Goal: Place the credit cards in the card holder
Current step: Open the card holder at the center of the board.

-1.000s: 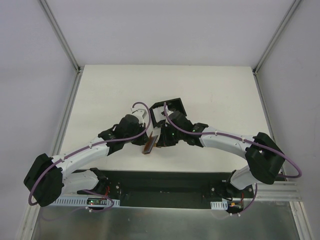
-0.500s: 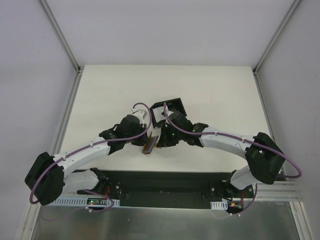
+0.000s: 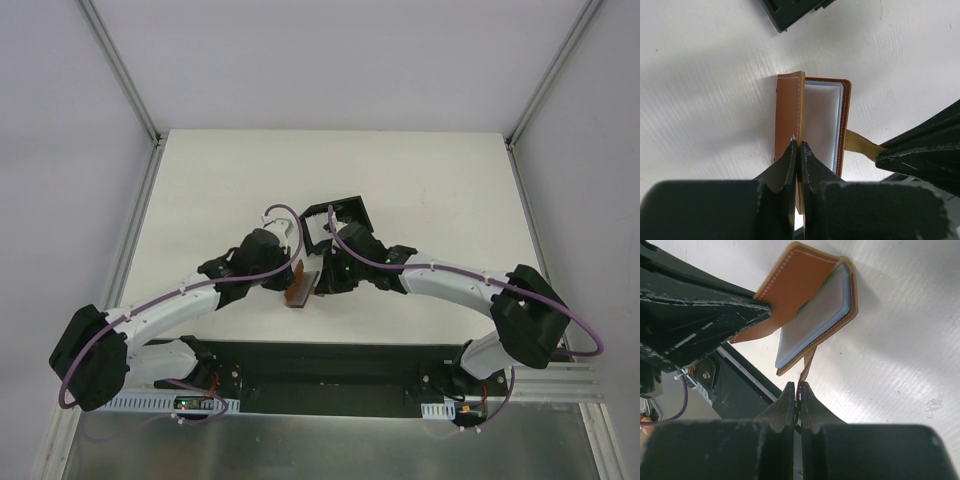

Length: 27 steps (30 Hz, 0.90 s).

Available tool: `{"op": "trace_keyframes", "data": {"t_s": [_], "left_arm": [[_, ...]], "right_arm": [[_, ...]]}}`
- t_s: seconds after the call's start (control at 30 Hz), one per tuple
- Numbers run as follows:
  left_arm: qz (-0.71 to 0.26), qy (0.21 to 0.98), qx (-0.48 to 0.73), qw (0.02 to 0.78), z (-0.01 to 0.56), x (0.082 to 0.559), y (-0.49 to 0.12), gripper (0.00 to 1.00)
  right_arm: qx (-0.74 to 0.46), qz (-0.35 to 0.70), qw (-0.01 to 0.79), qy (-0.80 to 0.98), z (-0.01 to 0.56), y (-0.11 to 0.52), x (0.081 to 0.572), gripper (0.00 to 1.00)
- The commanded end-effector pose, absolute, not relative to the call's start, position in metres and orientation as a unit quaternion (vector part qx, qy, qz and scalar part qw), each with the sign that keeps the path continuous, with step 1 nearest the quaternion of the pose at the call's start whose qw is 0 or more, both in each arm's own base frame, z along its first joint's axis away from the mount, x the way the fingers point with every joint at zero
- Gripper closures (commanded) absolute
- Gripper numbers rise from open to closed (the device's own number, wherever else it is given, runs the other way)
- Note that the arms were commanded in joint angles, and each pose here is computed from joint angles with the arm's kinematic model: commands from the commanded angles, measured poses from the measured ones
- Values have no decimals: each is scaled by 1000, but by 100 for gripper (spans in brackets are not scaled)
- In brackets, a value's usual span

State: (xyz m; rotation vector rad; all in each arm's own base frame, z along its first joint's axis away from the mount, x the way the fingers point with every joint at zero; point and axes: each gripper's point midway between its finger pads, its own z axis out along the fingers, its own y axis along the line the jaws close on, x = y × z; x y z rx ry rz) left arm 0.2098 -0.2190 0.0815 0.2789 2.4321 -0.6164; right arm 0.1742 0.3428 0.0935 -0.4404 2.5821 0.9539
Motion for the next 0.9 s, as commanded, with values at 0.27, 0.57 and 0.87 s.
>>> {"op": "trace_keyframes", "data": {"t_s": [0.27, 0.57, 0.87], "left_arm": [[-217, 930, 0, 297, 65, 204, -203, 100], [-227, 927, -34, 296, 61, 200, -200, 100], [-252, 916, -20, 311, 67, 198, -203, 100]], "right_arm": [[-193, 402, 212, 870, 156, 357, 189, 99], [-178, 362, 190, 895, 127, 348, 192, 99], [-131, 279, 169, 936, 66, 273, 180, 98]]}}
